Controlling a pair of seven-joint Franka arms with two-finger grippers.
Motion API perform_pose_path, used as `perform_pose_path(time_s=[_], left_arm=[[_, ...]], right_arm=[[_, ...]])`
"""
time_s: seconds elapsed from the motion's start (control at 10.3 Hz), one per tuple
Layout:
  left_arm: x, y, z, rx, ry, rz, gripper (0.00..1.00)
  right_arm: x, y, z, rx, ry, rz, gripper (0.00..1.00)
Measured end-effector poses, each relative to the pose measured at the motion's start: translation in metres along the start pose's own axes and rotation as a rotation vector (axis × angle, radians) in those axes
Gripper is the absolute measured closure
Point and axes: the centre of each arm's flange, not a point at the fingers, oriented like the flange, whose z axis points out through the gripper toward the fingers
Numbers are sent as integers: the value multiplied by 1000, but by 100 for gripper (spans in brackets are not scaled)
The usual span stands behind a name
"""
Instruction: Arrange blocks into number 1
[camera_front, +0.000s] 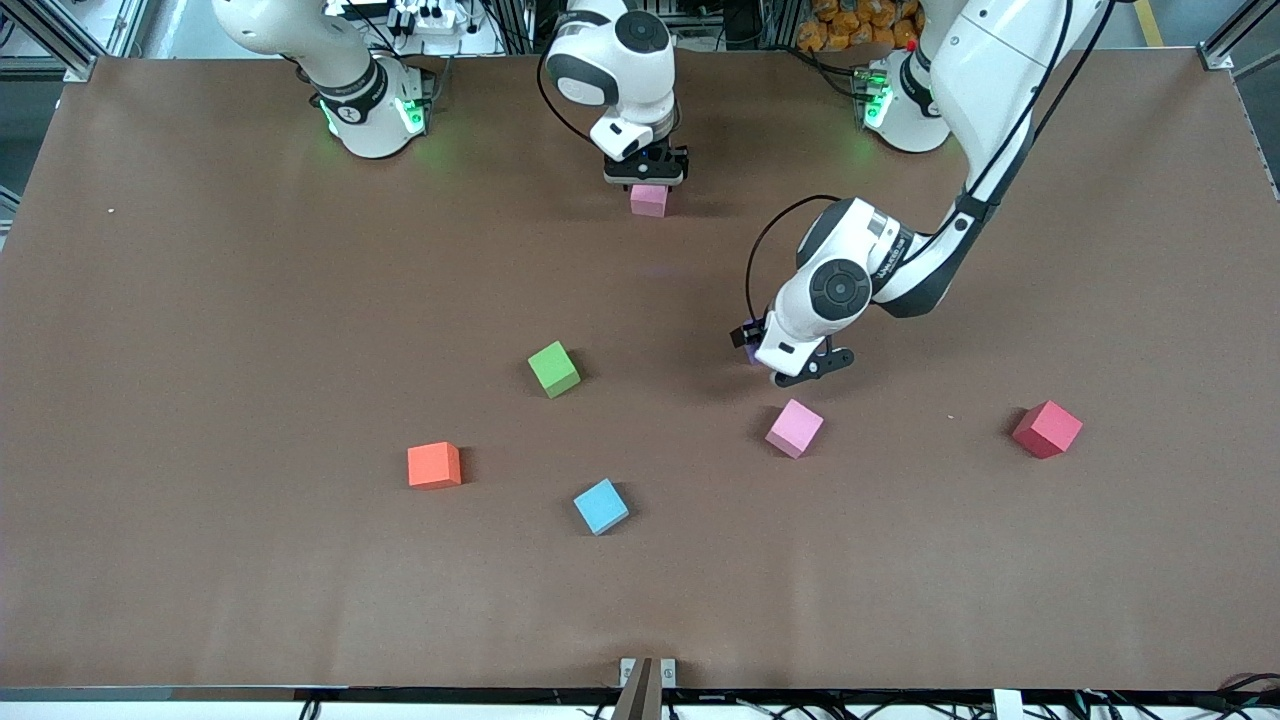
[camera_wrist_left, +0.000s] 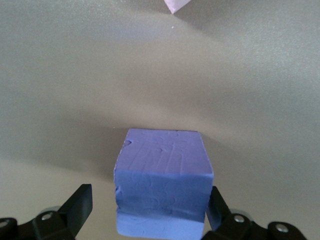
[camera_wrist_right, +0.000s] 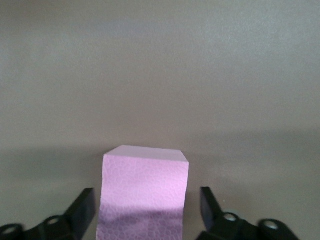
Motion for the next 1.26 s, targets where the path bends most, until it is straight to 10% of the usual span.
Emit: perform_pose_path(time_s=[0.39, 0.87, 1.26], left_arm=[[1, 3, -4, -8, 7, 2, 39], [-60, 55, -5, -10, 16, 118, 44], [-156, 107, 5, 0, 11, 191, 44]], right_arm=[[73, 38, -54, -5, 26, 117, 0], [198, 161, -91, -66, 26, 442, 1], [322, 315, -100, -7, 75, 672, 0]])
